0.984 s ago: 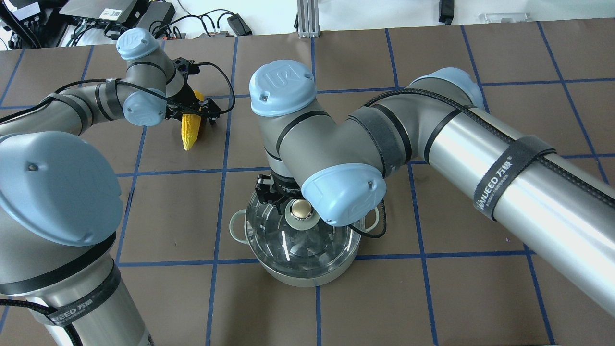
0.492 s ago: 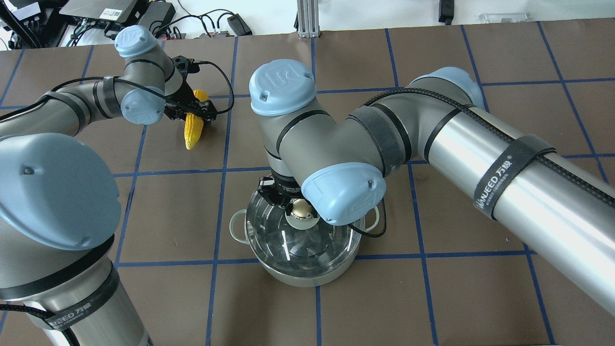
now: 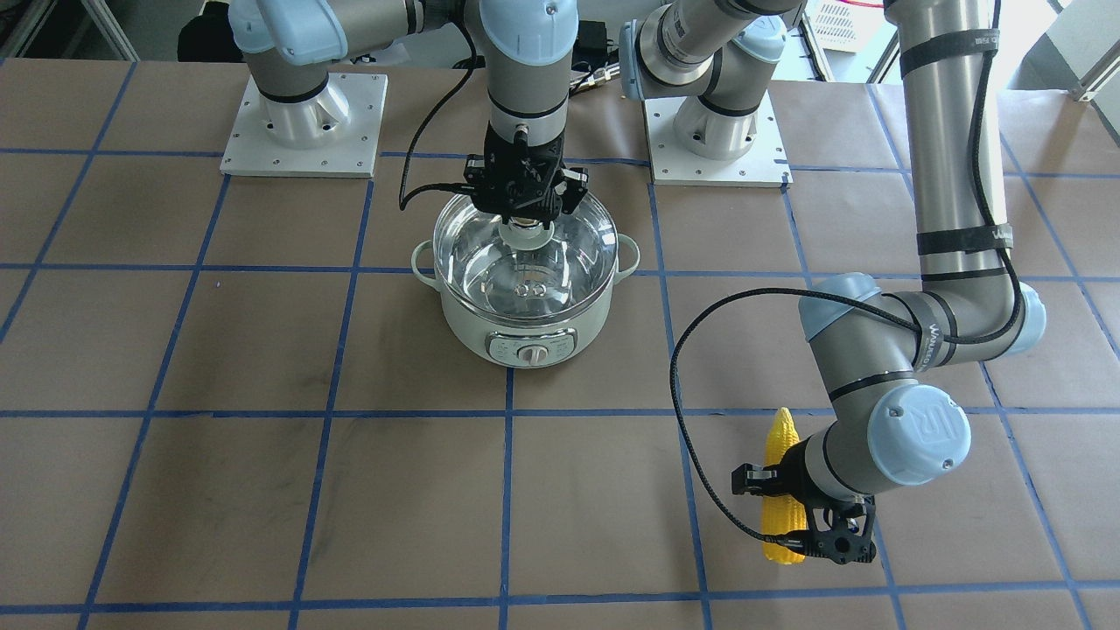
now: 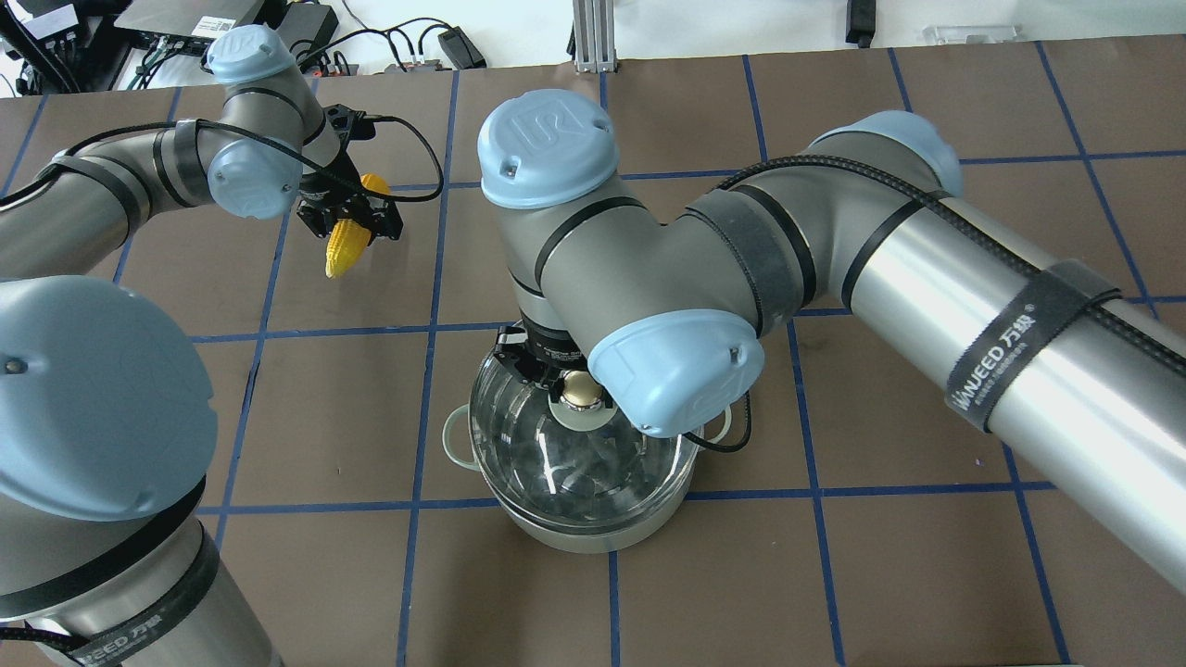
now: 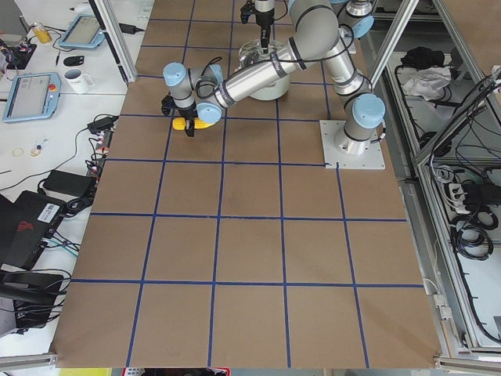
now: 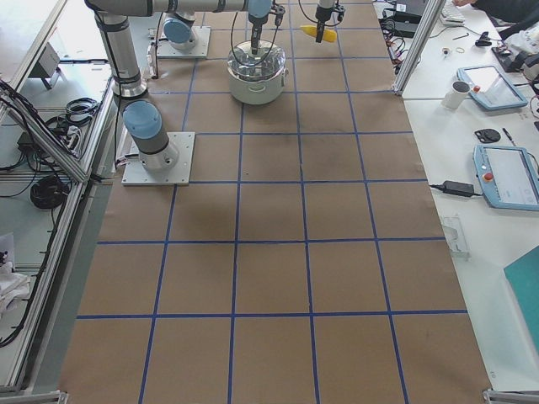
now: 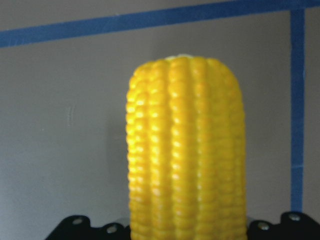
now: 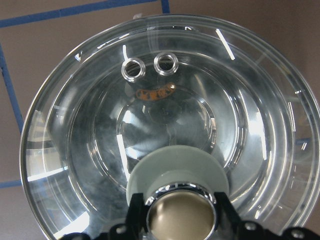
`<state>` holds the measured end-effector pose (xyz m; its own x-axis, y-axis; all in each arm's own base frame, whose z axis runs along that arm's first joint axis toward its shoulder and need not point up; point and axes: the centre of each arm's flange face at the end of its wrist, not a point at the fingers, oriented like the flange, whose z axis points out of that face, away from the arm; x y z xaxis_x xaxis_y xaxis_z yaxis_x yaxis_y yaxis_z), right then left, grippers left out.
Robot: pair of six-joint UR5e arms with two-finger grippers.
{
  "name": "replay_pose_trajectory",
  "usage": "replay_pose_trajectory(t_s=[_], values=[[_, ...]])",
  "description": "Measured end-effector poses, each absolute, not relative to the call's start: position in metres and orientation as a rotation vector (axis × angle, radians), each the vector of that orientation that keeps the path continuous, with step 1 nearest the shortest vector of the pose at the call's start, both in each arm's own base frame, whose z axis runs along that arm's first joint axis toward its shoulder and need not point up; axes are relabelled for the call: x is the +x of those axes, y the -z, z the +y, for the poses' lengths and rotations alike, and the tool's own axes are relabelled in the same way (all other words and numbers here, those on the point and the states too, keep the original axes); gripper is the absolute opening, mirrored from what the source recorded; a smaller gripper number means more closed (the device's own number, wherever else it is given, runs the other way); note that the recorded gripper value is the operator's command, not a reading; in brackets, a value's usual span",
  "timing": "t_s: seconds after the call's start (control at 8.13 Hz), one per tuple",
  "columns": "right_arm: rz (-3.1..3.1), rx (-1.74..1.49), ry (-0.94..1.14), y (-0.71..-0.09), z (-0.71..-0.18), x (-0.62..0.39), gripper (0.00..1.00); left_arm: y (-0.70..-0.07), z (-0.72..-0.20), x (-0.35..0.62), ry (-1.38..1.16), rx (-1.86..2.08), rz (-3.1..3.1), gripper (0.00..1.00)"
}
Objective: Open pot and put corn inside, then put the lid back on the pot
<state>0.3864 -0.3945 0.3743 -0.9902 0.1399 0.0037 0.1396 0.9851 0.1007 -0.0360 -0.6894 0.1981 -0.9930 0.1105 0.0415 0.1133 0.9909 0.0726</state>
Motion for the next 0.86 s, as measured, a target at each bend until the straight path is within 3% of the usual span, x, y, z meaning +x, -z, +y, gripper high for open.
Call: replay_pose_trajectory(t_s=[0.49,0.86], values=[[3.126,0.221,-0.113,-0.413,-0.387,0.369,0.25,-0.252,-0.682,-0.054,0.149,-0.156,-3.104,0.12],[3.124,0.225,-0.106,-0.428,-0.414,0.328,0.25,-0.349,-0.635,-0.113,0.066,-0.069,-3.123,0.09]])
